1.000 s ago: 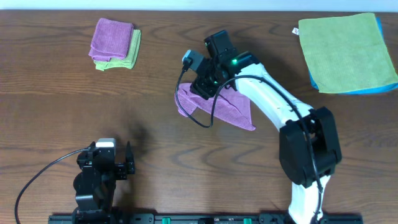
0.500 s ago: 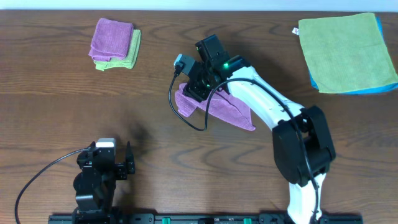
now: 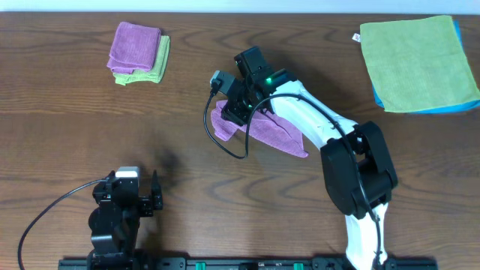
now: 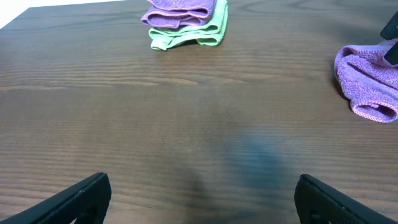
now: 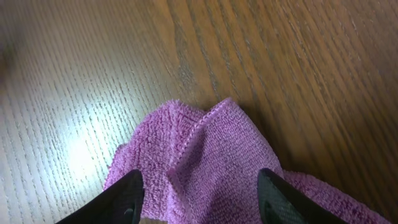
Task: Fold the cloth
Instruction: 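Regrasp a purple cloth corner with the right gripper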
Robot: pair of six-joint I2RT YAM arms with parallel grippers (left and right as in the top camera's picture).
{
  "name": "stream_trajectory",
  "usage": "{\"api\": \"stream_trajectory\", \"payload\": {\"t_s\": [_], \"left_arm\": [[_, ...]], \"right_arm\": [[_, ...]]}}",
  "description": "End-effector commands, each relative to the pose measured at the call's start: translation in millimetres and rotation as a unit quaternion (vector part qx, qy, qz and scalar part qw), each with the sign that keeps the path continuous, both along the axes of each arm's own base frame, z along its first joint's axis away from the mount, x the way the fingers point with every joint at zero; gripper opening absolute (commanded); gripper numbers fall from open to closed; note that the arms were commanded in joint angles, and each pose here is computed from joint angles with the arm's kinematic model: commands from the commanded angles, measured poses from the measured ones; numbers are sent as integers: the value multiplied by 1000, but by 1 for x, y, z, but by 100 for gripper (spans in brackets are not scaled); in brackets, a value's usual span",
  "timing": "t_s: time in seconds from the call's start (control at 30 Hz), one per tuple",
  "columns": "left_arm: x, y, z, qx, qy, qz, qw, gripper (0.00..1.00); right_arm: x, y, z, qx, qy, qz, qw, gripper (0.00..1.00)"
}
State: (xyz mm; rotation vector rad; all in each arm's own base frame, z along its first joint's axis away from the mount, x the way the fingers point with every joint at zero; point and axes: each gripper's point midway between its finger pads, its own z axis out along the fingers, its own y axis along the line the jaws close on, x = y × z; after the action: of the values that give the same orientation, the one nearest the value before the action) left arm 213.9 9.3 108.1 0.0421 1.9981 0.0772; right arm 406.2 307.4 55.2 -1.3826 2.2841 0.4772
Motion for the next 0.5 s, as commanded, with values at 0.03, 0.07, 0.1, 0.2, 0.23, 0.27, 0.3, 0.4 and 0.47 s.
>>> {"api": "stream_trajectory", "payload": {"t_s": [0.03,0.07,0.1,0.2,0.23,0.27,0.3,0.4,0.47], "left_arm": [[-1,1,-7,6,8,1,1000,96],[-1,1,-7,6,8,1,1000,95],[-1,1,-7,6,8,1,1000,95],[-1,1,-7,6,8,1,1000,95],[-1,1,-7,6,8,1,1000,95],[-1,1,-7,6,8,1,1000,95],[-1,1,-7,6,8,1,1000,95],[-1,1,-7,6,8,1,1000,95],[-1,1,-7,6,8,1,1000,95]], "right_arm": [[-4,9,-8,7,16,4,1000,56],[-4,10,-12,5,19,3,1000,55],[-5,10,-13,4,20,3,1000,54],[-5,11,-20,2,24,4,1000,47],[-5,11,-20,2,23,5,1000,45],[-4,12,-20,4,21,3,1000,42],[-2,12,-19,6,19,1,1000,38],[3,15,-16,13,10,-3,1000,27],[5,15,-13,14,10,-11,1000,15]]}}
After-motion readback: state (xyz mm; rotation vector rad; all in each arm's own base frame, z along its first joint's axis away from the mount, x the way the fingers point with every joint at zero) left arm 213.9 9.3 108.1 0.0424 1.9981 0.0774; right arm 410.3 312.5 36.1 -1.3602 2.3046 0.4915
